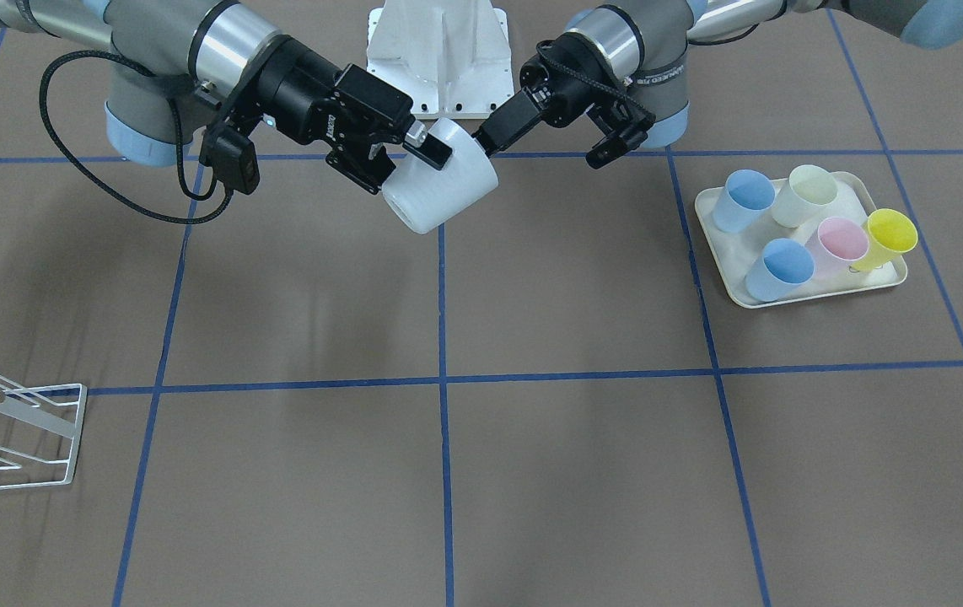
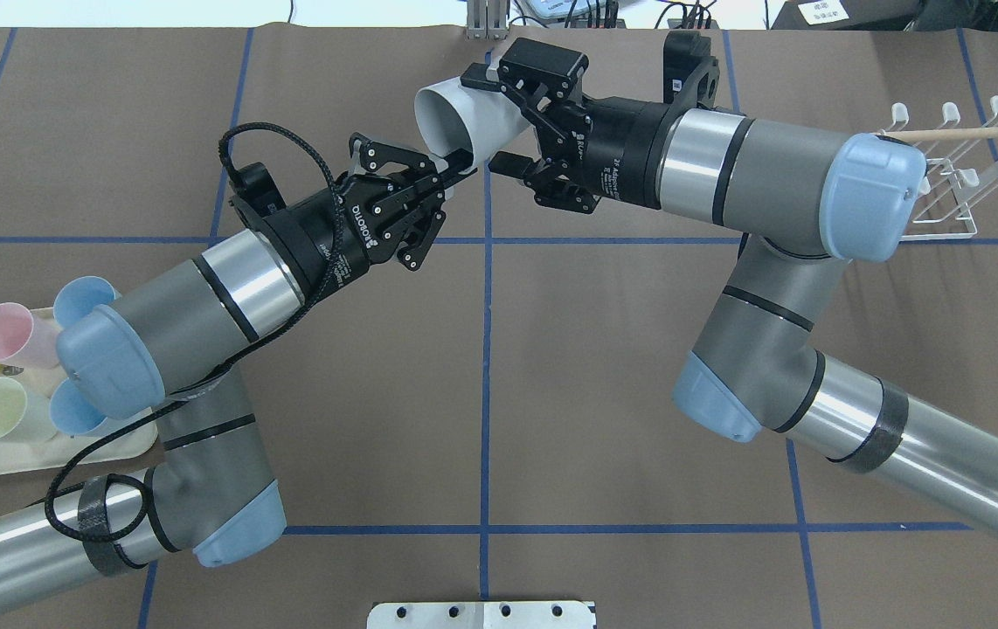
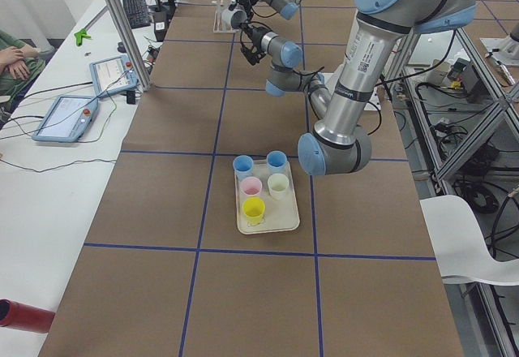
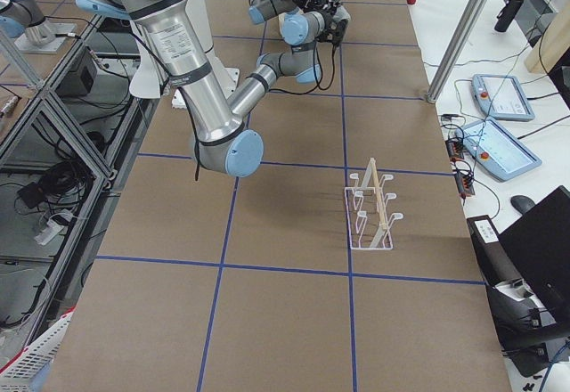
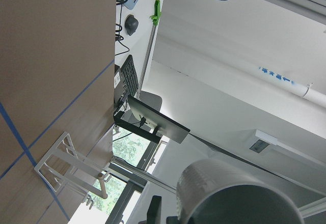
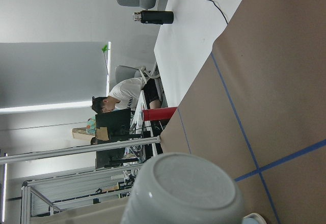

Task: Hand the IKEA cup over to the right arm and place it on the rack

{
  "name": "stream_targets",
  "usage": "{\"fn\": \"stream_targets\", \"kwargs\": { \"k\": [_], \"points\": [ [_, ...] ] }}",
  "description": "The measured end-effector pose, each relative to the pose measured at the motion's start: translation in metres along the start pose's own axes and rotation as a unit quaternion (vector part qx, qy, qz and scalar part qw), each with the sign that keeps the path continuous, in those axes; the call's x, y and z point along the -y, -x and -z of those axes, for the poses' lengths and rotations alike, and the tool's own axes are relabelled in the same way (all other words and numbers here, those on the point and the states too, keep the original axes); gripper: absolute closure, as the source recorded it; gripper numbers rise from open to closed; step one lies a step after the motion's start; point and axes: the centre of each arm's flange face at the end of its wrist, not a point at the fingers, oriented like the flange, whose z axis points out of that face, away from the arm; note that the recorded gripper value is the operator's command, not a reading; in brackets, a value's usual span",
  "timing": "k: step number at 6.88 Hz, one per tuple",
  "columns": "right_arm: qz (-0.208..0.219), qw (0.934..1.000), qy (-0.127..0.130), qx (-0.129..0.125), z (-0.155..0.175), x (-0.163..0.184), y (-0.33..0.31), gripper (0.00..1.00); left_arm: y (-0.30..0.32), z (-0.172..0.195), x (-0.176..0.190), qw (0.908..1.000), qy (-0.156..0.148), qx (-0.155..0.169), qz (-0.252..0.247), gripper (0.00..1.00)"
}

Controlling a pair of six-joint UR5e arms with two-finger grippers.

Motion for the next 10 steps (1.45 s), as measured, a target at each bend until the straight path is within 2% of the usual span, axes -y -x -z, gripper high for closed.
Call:
{"fn": "stream_targets", "kwargs": {
  "k": [1, 2, 6, 10],
  "points": [
    [0.0, 1.0, 0.0, 0.0, 0.0, 0.0, 0.0, 1.0, 0.001, 0.0, -0.001, 1.0, 0.001, 0.001, 0.001, 1.0],
    [-0.001, 1.0, 0.0, 0.0, 0.0, 0.0, -0.001, 1.0, 0.002, 0.0, -0.001, 1.0, 0.002, 0.002, 0.002, 0.01],
    [0.006, 0.9999, 0.0, 0.012, 0.0, 0.008, -0.006, 1.0, 0.003, 0.004, 0.001, 1.0, 0.004, 0.001, -0.001, 0.0],
    [0.028, 0.9991, -0.025, 0.019, 0.008, 0.035, 0.0, 1.0, -0.001, 0.006, 0.002, 1.0, 0.006, -0.003, -0.002, 0.0]
  ]
}}
